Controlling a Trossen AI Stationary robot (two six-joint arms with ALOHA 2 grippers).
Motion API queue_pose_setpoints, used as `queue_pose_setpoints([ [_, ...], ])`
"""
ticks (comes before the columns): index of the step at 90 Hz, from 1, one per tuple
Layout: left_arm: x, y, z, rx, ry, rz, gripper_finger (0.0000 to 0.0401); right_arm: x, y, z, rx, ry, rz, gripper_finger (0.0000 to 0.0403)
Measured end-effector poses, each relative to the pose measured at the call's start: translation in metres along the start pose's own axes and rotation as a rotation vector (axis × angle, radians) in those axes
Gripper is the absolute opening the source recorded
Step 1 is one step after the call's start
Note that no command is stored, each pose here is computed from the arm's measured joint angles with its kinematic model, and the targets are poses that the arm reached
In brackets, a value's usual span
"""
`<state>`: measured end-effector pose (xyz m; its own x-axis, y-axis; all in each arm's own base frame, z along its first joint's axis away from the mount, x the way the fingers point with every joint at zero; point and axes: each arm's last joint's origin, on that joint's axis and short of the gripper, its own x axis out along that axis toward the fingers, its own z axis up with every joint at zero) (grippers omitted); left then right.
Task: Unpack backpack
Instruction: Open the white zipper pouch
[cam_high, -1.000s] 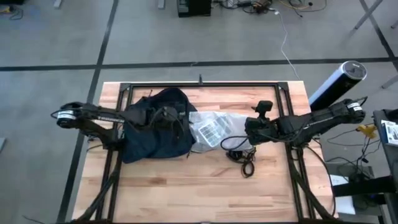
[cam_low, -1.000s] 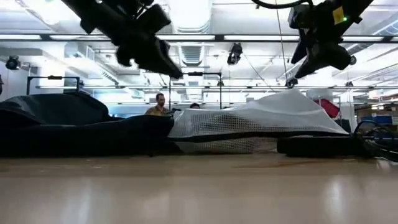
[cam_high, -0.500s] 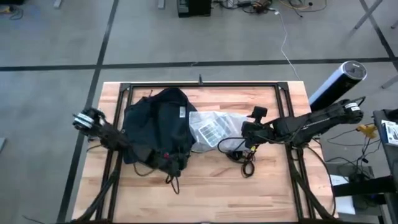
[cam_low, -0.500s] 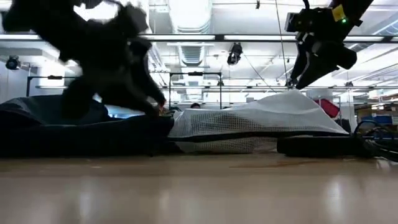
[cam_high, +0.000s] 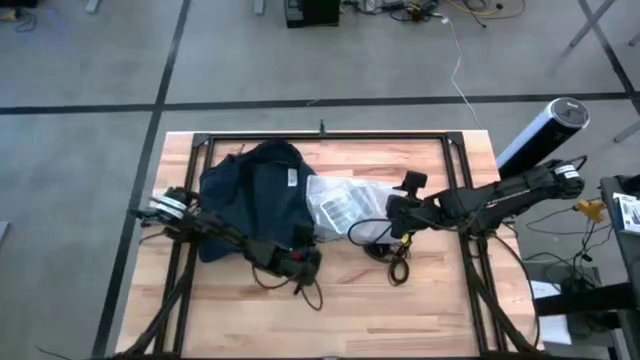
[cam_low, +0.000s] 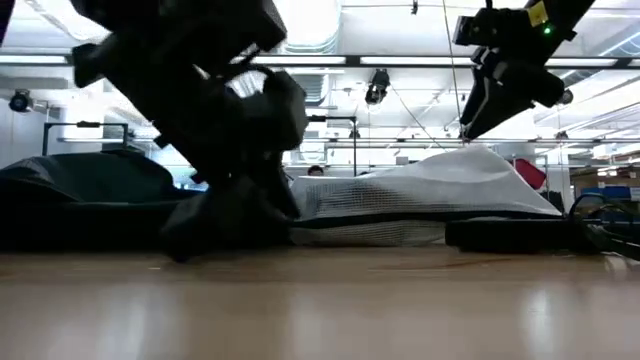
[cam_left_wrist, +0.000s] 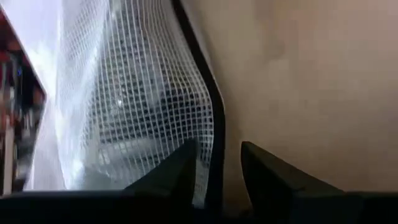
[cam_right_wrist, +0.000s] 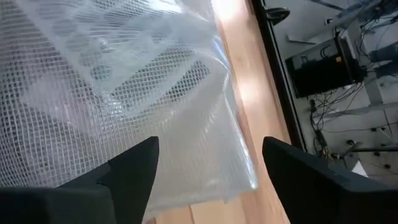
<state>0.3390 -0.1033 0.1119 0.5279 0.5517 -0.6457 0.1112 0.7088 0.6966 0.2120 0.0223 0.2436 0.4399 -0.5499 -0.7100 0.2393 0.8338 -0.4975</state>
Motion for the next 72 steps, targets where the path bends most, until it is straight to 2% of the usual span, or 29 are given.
queue_pose_setpoints([
  [24,0.008,0.01,-0.003,-0.047,0.039,0.013,0.0114,0.0,0.0,0.0,-0.001,0.0,0.0,0.0276],
  [30,0.013,0.014,-0.005,-0.086,0.057,0.019,0.0094,0.0,0.0,0.0,0.001,-0.001,0.002,0.028],
  [38,0.02,0.022,-0.007,-0.14,0.081,0.049,0.0031,-0.001,0.001,0.0,0.002,0.0,0.029,0.0285],
  [42,0.023,0.026,-0.009,-0.16,0.09,0.059,0.0014,-0.001,0.002,0.0,0.003,0.0,0.038,0.0287],
  [61,0.026,0.032,-0.009,-0.172,0.094,0.073,0.0001,-0.012,0.006,0.003,-0.015,-0.024,0.078,0.0291],
  [72,0.01,0.044,0.0,-0.188,0.046,0.073,0.0001,-0.026,0.007,0.009,-0.021,-0.075,0.106,0.0284],
])
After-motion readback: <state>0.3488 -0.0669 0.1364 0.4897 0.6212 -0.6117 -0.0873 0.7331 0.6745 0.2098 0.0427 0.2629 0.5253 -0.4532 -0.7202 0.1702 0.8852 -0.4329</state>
